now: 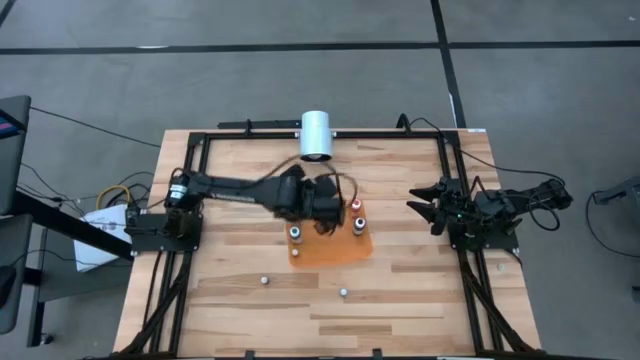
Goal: Pick & Place food coloring
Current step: Put the small brown food coloring bottle into the orange container
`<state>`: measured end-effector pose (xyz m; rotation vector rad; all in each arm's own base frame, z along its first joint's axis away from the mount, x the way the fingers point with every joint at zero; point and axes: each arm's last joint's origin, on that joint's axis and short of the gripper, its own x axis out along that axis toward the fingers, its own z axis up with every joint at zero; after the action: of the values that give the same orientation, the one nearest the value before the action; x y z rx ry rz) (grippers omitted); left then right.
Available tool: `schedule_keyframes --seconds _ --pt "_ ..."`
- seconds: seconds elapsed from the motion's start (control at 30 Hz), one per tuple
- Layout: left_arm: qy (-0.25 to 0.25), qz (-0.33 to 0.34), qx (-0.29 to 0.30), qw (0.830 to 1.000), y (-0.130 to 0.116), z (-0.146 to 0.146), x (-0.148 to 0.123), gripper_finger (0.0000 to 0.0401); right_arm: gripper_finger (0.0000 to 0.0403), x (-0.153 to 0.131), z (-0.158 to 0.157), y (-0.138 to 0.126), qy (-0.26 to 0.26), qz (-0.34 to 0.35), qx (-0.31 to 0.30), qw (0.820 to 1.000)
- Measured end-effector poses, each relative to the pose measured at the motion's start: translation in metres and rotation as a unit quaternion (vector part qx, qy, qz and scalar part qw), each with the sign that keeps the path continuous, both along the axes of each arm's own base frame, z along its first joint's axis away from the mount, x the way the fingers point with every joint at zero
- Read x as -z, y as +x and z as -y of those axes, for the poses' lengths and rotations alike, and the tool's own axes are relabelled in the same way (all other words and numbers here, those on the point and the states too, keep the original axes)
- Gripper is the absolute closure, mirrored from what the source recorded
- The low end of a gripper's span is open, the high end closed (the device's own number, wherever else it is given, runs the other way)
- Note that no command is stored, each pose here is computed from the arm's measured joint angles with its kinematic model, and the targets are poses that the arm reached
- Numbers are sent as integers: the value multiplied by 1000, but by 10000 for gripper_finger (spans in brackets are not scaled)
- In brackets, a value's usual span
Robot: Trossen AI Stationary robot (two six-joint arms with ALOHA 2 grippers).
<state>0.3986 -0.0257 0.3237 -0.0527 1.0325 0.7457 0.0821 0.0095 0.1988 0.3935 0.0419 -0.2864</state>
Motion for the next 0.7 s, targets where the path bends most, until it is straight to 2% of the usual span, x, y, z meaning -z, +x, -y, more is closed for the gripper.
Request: schedule_keyframes --seconds 0.17,0.27,0.43,0.57,0.7 --pt "-41 25 67 997 16 -43 -4 286 182 0 0 0 0 0 0 1000" --pt "-74 32 88 993 18 -73 -2 286 182 0 0 0 0 0 0 1000" --pt "-155 40 85 983 11 -124 11 286 182 0 0 0 -1 -2 0 1000" --pt "-208 65 82 972 10 -149 31 286 182 2 0 0 -3 -10 0 1000" --pt "-212 81 69 972 9 -160 45 286 182 2 0 0 -4 -11 0 1000"
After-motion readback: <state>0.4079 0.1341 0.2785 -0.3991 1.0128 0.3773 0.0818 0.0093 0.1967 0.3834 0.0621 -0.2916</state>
